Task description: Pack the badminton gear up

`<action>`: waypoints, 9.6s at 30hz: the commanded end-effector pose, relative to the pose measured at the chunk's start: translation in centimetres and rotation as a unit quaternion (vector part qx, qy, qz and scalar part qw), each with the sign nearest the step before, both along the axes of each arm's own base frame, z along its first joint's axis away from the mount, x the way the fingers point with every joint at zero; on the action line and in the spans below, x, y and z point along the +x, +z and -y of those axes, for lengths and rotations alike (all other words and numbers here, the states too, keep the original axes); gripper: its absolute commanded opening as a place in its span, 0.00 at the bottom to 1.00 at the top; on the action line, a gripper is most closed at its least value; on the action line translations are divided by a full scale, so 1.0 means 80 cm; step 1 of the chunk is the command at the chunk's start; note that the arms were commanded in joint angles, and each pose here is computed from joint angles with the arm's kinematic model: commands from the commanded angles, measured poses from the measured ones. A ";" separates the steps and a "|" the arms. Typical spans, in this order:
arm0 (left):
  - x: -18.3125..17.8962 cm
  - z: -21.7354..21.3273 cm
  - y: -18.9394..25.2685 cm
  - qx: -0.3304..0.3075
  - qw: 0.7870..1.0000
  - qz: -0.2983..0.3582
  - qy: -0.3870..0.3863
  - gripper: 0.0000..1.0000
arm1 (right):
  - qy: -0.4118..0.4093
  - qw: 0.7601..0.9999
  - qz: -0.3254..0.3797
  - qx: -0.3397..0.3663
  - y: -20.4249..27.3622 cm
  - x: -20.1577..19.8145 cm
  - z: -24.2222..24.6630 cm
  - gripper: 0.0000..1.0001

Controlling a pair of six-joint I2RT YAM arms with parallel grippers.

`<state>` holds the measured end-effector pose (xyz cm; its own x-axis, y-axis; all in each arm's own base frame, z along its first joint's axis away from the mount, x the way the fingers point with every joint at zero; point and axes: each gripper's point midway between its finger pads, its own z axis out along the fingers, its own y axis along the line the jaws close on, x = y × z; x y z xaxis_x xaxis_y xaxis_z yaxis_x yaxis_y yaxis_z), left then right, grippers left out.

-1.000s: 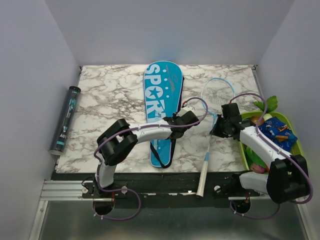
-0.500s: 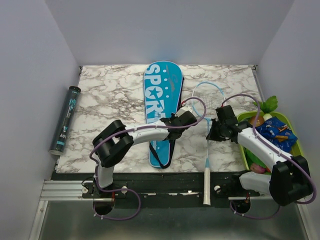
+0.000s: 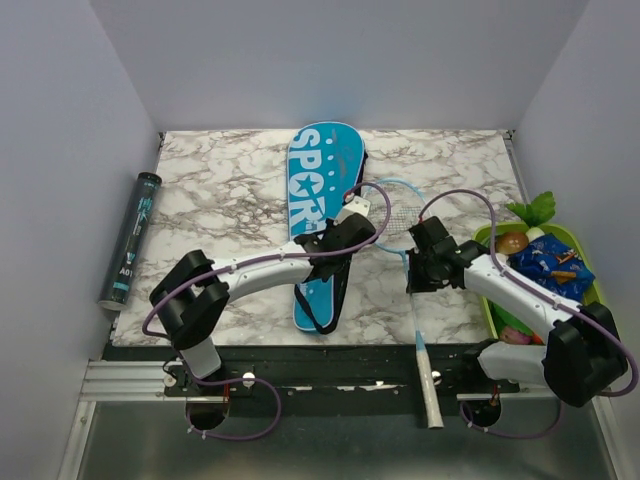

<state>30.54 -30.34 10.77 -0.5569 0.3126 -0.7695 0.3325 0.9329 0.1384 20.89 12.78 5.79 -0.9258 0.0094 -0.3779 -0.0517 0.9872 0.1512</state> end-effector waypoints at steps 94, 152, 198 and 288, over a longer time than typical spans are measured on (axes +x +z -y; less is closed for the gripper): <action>-0.050 0.019 0.039 -0.198 0.978 -0.006 -0.058 0.00 | 0.153 0.960 -0.013 0.234 0.009 -0.056 -0.106 0.52; -0.042 -0.028 0.065 -0.183 0.983 0.018 -0.005 0.54 | 0.123 0.908 -0.063 0.395 -0.015 -0.090 -0.165 0.41; -0.141 -0.110 -0.141 -0.186 0.953 -0.217 0.099 0.00 | 0.130 0.910 -0.073 0.387 -0.019 -0.078 -0.214 0.24; -0.108 0.072 -0.053 -0.345 0.916 -0.195 -0.068 0.04 | -0.178 0.951 0.016 0.251 -0.040 0.336 -0.130 0.64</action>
<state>22.44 -34.14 6.16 -0.8060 -0.0887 -0.5852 0.3316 0.7512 -0.5707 47.84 22.69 4.02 -0.8026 0.5027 -0.3210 0.2314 0.7584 0.6093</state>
